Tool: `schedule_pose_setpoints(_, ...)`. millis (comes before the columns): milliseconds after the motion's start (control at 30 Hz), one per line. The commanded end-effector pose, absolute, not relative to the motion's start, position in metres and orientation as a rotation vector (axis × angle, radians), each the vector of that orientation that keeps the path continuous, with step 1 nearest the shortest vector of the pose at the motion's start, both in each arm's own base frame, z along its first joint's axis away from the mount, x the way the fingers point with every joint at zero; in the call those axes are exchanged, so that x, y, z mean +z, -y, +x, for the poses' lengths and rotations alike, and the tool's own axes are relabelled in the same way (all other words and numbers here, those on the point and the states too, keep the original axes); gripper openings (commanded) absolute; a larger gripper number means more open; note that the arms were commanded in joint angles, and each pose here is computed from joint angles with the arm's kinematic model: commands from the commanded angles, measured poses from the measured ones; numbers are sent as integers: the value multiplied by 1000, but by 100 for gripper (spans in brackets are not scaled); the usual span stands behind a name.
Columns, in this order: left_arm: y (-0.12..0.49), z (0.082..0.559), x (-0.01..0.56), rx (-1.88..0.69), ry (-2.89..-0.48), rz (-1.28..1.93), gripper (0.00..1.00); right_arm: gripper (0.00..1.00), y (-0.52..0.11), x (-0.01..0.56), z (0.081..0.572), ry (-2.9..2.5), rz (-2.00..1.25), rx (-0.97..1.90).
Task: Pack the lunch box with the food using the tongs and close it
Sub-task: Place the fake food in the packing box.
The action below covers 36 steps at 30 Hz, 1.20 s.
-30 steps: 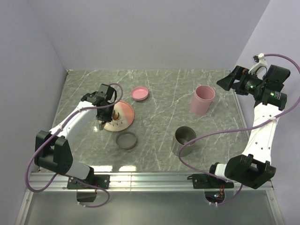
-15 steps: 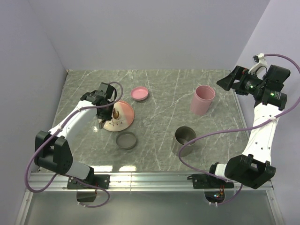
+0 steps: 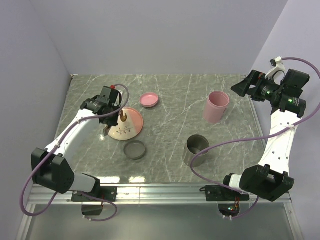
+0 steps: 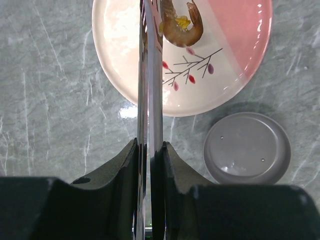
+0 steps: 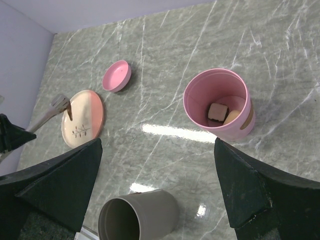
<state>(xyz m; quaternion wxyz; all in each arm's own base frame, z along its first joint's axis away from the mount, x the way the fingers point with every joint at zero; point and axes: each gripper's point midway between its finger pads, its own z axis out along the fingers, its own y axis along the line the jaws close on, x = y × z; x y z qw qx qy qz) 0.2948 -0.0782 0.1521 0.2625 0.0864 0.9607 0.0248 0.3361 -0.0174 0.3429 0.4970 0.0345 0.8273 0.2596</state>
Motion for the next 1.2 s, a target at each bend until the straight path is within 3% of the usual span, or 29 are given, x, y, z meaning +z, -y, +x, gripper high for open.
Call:
schedule_pose_setpoints(0, 89, 306, 192, -9, -2484, 243, 0, 100, 16, 364, 332, -1951, 39, 589)
schedule_pose_setpoints(533, 148, 302, 290, -321, -2246, 456, 0, 100, 12, 365, 333, -1946, 50, 621)
schedule_pose_setpoints(867, 239, 274, 335, -547, -2077, 740, 0, 100, 14, 369, 333, -1947, 53, 608)
schedule_pose_setpoints(1167, 325, 227, 335, -738, -1983, 1008, 0, 100, 17, 366, 334, -1957, 59, 594)
